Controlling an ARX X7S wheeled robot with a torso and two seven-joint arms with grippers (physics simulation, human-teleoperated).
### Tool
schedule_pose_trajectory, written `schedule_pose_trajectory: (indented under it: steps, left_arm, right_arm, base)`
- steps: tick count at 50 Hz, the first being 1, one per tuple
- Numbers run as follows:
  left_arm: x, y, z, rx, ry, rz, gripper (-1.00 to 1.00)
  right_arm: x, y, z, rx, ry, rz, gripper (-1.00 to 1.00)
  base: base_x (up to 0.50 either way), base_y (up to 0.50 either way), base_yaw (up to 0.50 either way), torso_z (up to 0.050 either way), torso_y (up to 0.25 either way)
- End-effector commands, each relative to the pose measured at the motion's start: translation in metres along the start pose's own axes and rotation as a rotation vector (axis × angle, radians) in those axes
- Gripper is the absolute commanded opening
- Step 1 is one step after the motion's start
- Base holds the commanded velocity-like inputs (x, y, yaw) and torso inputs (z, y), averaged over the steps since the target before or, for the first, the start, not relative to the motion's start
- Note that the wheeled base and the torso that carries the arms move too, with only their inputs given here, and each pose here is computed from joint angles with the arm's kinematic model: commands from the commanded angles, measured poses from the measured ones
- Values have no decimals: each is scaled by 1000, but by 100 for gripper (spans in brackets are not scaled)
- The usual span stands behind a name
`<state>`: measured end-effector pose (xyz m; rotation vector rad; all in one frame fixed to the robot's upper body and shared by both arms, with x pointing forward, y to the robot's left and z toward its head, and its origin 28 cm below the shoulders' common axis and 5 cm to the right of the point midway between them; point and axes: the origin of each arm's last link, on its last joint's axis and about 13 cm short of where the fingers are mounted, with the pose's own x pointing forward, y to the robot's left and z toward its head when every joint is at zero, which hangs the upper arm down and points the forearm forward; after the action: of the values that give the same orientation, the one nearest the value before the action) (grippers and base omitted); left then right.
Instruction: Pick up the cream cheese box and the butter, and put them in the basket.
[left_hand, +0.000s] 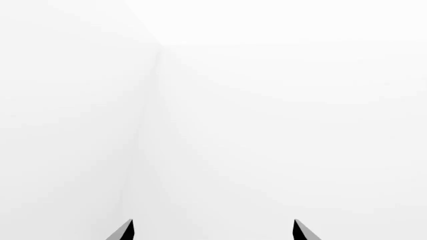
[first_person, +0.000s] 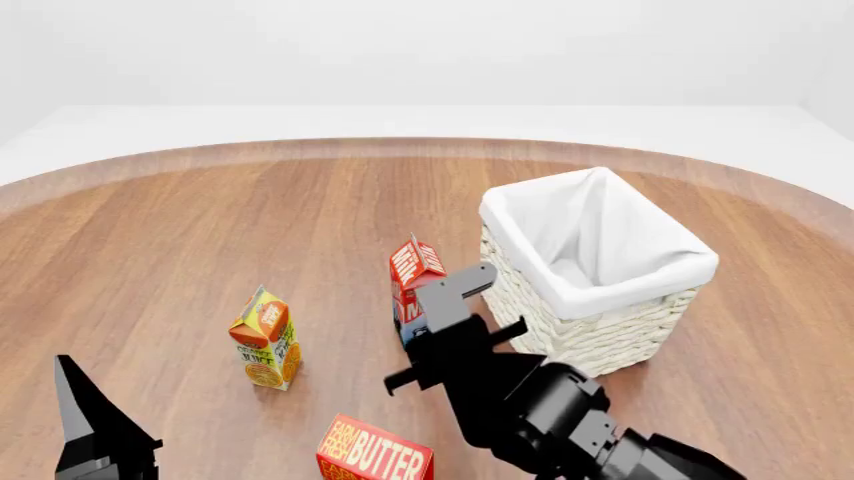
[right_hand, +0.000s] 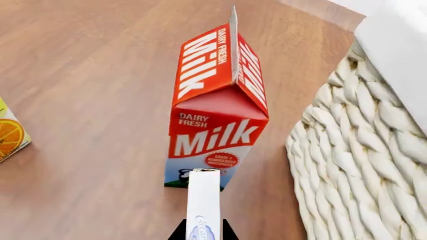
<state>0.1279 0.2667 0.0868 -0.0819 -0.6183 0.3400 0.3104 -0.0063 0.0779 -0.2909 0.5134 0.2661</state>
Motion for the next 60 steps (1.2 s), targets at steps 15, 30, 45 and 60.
schedule_pose_trajectory:
  steps: [15,30,45,60]
  left_arm:
    - [2,1,1,0,-1,1,100]
    - [2,0,1,0,-1,0,100]
    - [3,0,0,1,-3,1,100]
    - [3,0,0,1,-2,3,100]
  right_arm:
    - [-20,1,23,-33,-105,7,-100]
    - [-37,2,36,-42,-162,18,-100]
    - [-51,0,49,-49,-221,14,-100]
    - [-64,-3,64,-46,-272,18,-100]
  base:
    - [0,0,0,0,1]
    - [0,0,0,0,1]
    - [0,0,0,0,1]
    - [0,0,0,0,0]
